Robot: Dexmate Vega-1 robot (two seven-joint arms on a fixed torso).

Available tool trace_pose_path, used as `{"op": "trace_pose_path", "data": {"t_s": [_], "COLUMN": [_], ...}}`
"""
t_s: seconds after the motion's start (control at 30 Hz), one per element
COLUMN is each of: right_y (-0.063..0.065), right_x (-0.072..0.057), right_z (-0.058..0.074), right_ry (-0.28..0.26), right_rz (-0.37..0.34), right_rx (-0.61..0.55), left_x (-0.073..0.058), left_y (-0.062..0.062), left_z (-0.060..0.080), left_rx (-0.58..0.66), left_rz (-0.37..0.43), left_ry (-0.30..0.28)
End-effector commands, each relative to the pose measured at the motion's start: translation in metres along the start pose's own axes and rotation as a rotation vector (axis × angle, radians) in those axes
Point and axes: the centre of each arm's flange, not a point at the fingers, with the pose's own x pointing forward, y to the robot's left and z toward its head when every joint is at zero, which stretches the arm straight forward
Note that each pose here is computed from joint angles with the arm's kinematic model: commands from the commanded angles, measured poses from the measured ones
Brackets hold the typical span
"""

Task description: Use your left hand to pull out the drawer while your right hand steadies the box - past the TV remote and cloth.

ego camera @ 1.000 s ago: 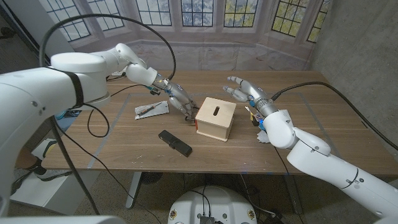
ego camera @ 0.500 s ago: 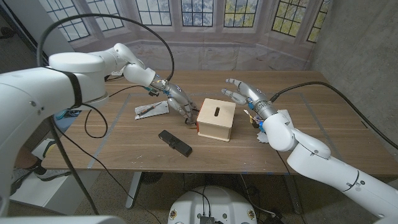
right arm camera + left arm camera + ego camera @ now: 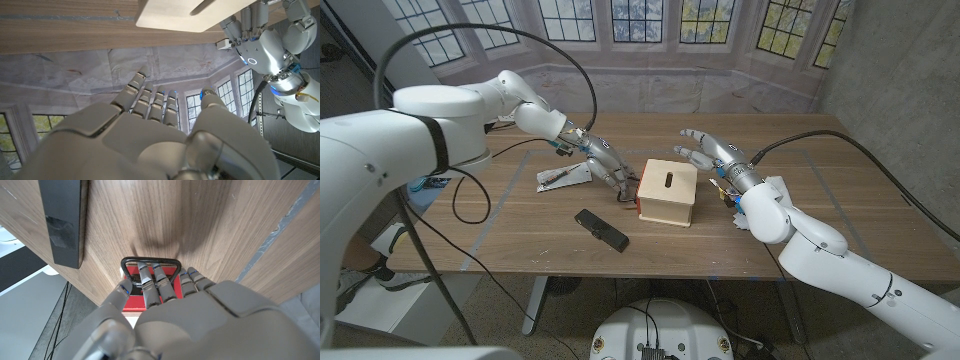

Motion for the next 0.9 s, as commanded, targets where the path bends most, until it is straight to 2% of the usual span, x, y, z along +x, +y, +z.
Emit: {"op": "trace_pose_path", "data": {"t_s": [0.03, 0.63, 0.9], "right_y": [0.0037, 0.0064, 0.0106], "right_x": [0.0055, 0.0002, -0.0045], "right_z": [-0.0009, -0.0024, 0.0015], "right_ry": [0.000, -0.010, -0.019], "right_rz": [0.002, -0.013, -0.015], "right_rx": [0.011, 0.019, -0.026], "left_x": [-0.0076, -0.0116, -0.0123], "left_y": [-0.0092, -0.0130, -0.0141], "left_z": [0.0046, 0.0098, 0.0106], "left_rx": [-0.019, -0.012, -0.017], "left_rz": [-0.015, -0.024, -0.026], "left_ry": [-0.022, -0.054, -0.057]}}
